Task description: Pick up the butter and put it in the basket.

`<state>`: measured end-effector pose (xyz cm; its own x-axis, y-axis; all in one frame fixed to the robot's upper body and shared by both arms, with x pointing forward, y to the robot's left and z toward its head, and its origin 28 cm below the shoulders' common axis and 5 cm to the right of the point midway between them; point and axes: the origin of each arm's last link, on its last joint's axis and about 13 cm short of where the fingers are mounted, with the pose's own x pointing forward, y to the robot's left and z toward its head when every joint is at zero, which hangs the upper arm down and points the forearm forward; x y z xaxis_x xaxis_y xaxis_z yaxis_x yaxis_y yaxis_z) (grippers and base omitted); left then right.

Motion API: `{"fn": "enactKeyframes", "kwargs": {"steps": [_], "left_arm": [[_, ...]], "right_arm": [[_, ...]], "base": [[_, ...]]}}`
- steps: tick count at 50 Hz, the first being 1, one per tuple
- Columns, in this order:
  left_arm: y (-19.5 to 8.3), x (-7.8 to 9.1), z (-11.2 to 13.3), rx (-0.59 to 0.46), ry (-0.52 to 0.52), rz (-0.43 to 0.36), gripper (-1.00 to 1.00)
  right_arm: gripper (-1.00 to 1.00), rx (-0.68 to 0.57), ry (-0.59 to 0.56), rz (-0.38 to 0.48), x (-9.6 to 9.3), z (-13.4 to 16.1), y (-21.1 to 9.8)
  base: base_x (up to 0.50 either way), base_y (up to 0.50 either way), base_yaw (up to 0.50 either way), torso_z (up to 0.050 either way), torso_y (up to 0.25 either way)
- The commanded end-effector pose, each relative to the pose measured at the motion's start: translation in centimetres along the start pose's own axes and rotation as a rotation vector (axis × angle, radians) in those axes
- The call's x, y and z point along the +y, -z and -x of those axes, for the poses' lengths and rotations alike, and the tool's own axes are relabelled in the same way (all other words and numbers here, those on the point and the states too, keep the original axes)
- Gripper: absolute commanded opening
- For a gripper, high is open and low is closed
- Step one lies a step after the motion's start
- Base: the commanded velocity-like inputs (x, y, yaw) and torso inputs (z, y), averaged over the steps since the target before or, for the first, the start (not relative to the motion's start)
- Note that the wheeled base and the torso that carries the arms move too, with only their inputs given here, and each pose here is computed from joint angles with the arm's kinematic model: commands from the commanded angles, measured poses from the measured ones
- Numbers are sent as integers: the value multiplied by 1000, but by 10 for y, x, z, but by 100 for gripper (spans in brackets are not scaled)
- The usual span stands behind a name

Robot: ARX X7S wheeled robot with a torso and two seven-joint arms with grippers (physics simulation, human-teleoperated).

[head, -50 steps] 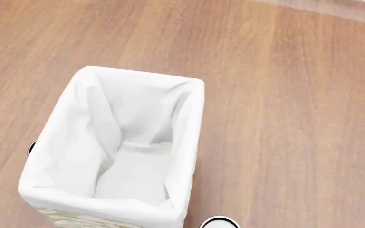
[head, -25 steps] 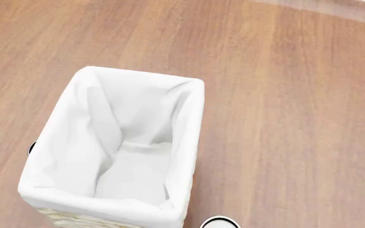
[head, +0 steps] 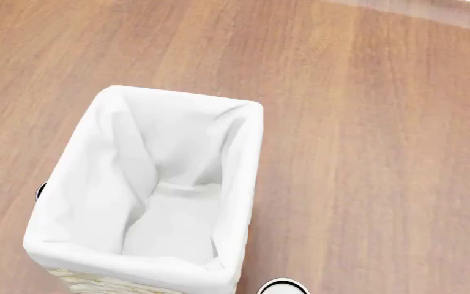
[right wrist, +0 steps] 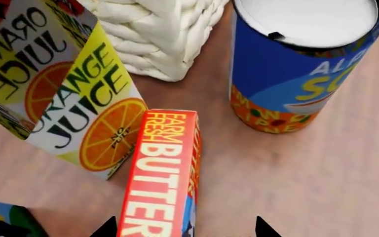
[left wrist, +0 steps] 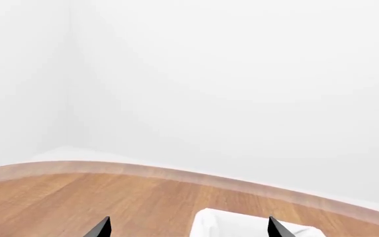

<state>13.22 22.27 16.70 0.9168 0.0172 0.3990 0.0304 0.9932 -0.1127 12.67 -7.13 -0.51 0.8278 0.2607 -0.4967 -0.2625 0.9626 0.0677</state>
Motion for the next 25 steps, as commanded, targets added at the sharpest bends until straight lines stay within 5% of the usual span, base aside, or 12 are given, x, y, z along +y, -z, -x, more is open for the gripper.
{"fn": "enactKeyframes", "kwargs": {"steps": [1,24,25], "left_arm": [[0,1,-2,-24,26,43,100],[-1,1,-2,-27,26,44,100],[-1,1,-2,-28,26,44,100]], "right_arm": [[100,2,-13,-18,1,-4,0],[100,19,-28,-18,4,-5,3],[-100,19,-28,-19,4,-5,3]], "base": [[0,0,0,0,0],[0,0,0,0,0],[0,0,0,0,0]]}}
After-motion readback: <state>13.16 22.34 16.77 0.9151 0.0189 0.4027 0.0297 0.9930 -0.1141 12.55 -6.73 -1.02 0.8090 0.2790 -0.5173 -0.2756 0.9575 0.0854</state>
